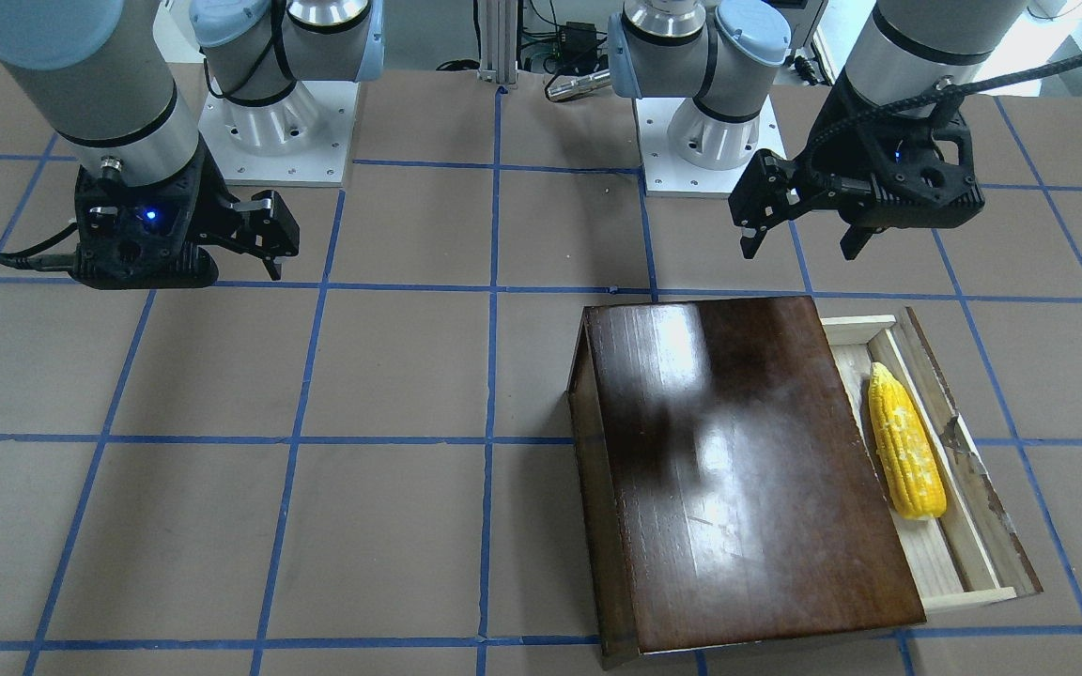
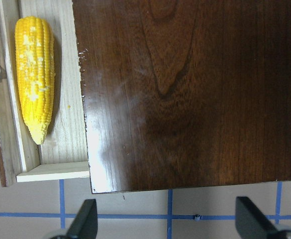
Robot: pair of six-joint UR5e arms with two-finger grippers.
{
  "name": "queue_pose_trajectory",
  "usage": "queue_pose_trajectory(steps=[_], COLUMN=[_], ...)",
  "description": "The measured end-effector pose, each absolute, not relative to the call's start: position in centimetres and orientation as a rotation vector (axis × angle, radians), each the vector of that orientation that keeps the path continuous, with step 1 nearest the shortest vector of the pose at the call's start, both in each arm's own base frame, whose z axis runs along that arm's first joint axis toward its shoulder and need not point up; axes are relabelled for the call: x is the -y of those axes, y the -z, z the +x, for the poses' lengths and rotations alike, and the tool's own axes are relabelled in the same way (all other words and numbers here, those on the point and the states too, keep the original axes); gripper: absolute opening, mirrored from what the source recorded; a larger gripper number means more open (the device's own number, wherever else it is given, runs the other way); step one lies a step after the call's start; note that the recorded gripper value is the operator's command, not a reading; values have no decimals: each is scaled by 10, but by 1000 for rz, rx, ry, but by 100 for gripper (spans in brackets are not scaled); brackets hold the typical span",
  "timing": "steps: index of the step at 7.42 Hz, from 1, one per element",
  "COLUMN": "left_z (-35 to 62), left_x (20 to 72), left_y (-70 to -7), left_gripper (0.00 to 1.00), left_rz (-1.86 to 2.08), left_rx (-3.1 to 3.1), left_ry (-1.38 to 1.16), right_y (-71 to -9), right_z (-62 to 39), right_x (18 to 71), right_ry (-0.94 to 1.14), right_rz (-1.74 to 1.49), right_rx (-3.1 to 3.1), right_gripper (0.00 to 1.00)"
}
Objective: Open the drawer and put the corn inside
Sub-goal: 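Open the left gripper and raise it away from the drawer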
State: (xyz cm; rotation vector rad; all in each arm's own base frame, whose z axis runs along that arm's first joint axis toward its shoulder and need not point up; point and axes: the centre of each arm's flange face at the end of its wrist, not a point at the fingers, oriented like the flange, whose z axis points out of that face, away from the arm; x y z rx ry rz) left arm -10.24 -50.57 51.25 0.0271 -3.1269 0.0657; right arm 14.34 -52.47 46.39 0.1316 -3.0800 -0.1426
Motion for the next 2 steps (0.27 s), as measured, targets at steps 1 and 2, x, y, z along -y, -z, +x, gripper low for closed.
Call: queue_pose_trajectory(steps=[1,2], left_z=[-102,-100], left_x=[505,504], left_y=[-513,-514], left_gripper=[100,100], left_rz=[25,24], left_rx=[3126,3140], left_ry=[-67,-67], right_y=[-464,-464], right_z=[143,144], right_x=[525,525], right_ry=[142,142], right_rz=[132,132], right_rx=[3080,3080], right_gripper=[100,100])
